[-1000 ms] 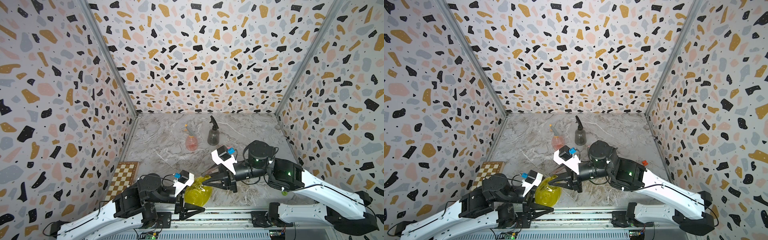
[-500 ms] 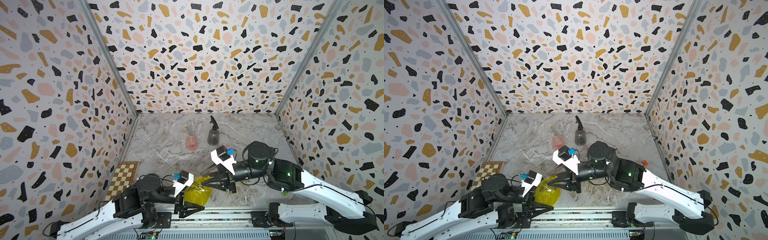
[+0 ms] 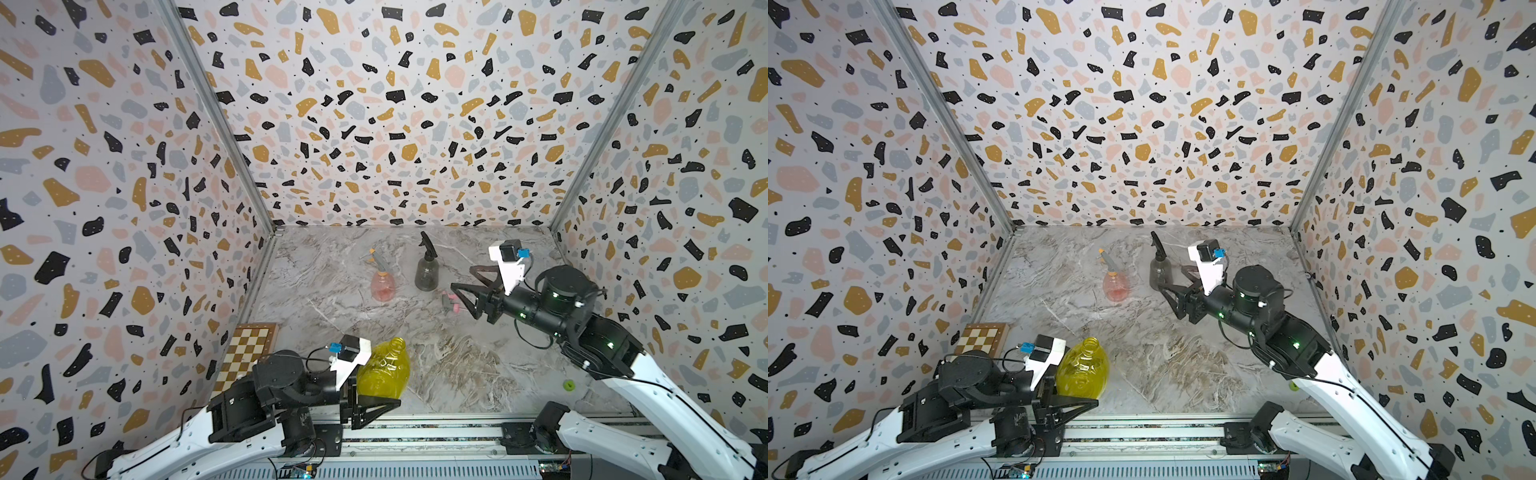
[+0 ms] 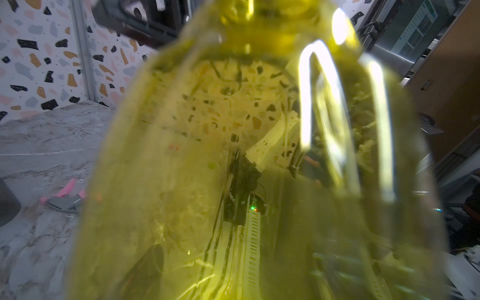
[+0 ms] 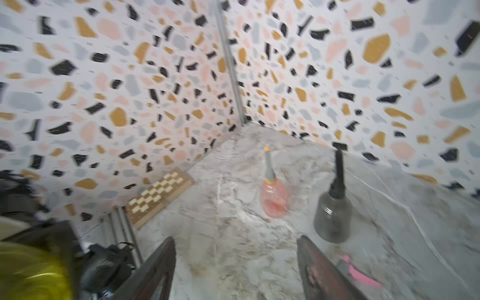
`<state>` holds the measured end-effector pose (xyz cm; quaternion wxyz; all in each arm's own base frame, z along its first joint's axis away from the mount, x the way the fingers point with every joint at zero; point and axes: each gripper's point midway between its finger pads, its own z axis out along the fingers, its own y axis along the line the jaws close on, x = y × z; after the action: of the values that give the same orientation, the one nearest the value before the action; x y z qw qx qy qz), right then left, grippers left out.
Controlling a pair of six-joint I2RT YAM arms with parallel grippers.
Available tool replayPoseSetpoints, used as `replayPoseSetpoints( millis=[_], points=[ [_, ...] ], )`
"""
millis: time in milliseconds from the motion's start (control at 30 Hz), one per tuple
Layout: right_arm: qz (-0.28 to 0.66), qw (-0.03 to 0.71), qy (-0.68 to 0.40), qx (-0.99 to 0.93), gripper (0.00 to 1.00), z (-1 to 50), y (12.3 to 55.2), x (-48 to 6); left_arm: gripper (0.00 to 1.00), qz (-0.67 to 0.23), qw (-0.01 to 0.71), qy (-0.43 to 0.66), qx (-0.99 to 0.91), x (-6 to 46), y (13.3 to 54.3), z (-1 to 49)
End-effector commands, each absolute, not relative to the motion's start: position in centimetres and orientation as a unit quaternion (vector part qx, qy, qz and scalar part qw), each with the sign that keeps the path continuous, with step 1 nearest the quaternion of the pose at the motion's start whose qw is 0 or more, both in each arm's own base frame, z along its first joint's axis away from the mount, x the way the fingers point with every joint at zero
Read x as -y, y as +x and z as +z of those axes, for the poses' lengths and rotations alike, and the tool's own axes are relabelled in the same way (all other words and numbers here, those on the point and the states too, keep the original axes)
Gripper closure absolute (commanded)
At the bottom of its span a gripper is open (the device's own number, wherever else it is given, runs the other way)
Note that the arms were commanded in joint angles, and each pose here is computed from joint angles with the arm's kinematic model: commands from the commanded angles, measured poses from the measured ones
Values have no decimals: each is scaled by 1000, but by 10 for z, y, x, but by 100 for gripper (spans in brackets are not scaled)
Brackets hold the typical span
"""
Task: Attach spray nozzles to spray bottles
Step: Pick up the spray nozzle from the center of the board.
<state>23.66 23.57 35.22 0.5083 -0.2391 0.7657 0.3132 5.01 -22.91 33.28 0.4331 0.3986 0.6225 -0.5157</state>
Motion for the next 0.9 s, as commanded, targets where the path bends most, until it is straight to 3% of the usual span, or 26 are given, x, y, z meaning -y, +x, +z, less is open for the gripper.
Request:
replayPoseSetpoints(
  millis=[0, 167, 367, 567, 867],
  points=[
    [235, 415, -197, -857, 27, 247, 270, -219, 100, -494, 469, 382, -625, 223, 62, 351],
    [180, 357, -160, -903, 29, 172, 312, -210, 100, -480, 476, 376, -633, 221, 67, 354],
    [109, 317, -164, -928, 29, 124, 350, -208, 100, -484, 485, 365, -631, 212, 66, 353],
    [192, 326, -96, -921, 27, 117, 378, -189, 100, -494, 492, 354, -623, 204, 63, 354],
    [198, 283, 6, -938, 26, 78, 400, -149, 100, -498, 492, 346, -625, 201, 63, 350]
  ],
)
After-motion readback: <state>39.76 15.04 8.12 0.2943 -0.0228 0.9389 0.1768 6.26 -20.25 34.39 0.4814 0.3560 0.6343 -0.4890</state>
